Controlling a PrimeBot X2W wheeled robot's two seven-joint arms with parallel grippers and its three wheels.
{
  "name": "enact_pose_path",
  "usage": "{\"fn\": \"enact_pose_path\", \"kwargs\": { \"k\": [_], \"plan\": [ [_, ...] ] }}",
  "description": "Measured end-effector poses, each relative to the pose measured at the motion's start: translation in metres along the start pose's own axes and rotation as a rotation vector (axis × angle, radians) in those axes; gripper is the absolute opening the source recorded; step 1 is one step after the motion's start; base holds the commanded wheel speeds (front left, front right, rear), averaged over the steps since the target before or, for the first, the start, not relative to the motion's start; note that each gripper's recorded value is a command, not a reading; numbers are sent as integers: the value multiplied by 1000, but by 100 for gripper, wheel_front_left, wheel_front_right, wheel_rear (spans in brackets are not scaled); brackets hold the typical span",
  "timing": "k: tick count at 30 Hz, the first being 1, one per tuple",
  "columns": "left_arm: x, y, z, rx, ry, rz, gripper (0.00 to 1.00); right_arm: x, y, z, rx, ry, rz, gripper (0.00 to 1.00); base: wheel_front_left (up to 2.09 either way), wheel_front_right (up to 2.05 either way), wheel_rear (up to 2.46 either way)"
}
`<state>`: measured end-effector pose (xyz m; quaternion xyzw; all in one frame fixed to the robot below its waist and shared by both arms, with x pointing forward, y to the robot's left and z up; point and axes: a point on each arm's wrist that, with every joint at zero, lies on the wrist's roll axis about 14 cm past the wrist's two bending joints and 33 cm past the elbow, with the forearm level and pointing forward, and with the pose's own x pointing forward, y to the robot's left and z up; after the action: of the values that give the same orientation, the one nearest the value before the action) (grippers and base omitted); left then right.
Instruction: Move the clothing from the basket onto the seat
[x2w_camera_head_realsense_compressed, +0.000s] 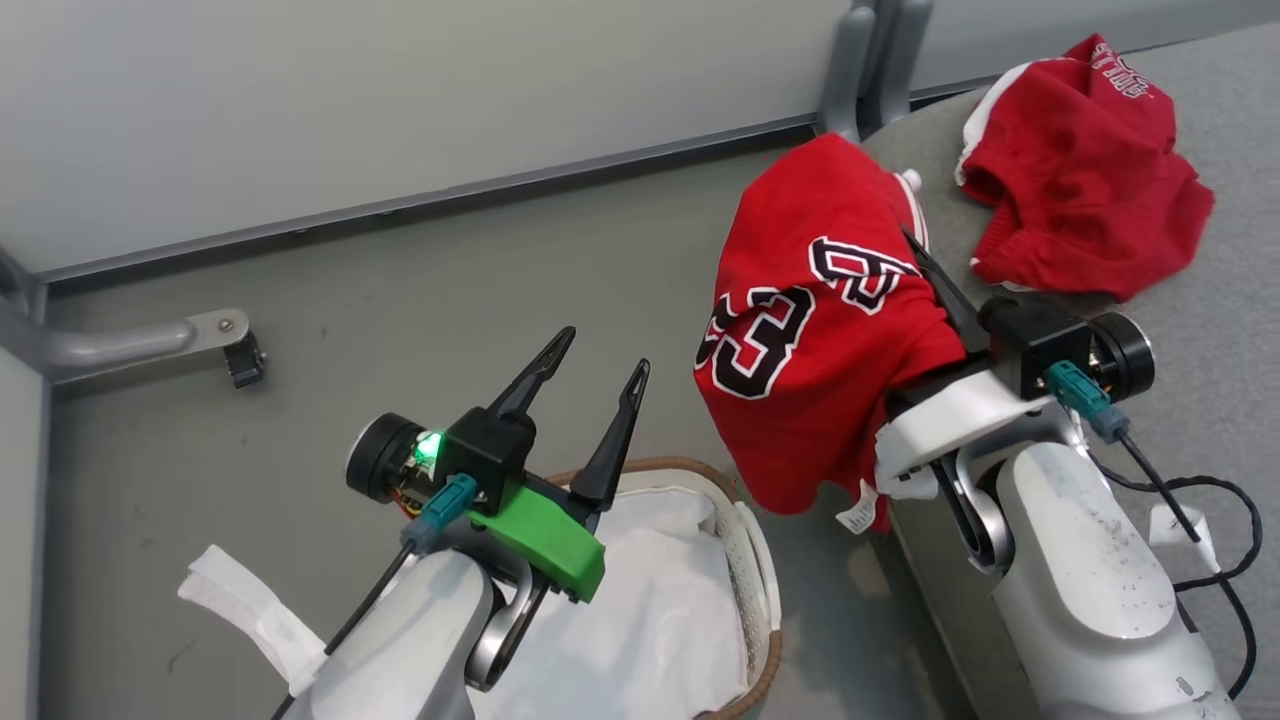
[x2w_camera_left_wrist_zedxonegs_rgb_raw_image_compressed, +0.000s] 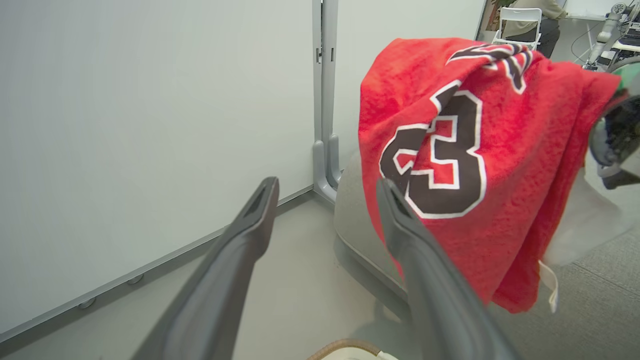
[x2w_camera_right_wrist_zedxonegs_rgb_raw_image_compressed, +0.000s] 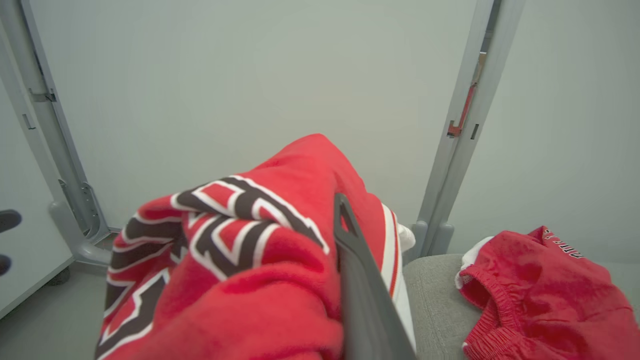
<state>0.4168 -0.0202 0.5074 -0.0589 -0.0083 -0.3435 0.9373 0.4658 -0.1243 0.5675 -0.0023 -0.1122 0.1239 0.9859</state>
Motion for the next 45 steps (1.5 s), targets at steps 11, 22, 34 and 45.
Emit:
{"fn": "enact_pose_path", "kwargs": {
  "k": [11,22,34,45],
  "plan": [
    [32,-43,-32,-11,54,-177,100,-57,-82,-14,-46,73,-247,0,0,0,0],
    [51,-108,-67,-69,113,-392,100,-133,-143,-34,-65,186,-487,0,0,0,0],
    [55,-101,-89,-105,140,-400,100,-79,-157,-24,-166,145,-438,0,0,0,0],
    [61,-66,-92,-86,120,-330,100,31,-230,46,-419,18,-436,0,0,0,0]
  ]
}}
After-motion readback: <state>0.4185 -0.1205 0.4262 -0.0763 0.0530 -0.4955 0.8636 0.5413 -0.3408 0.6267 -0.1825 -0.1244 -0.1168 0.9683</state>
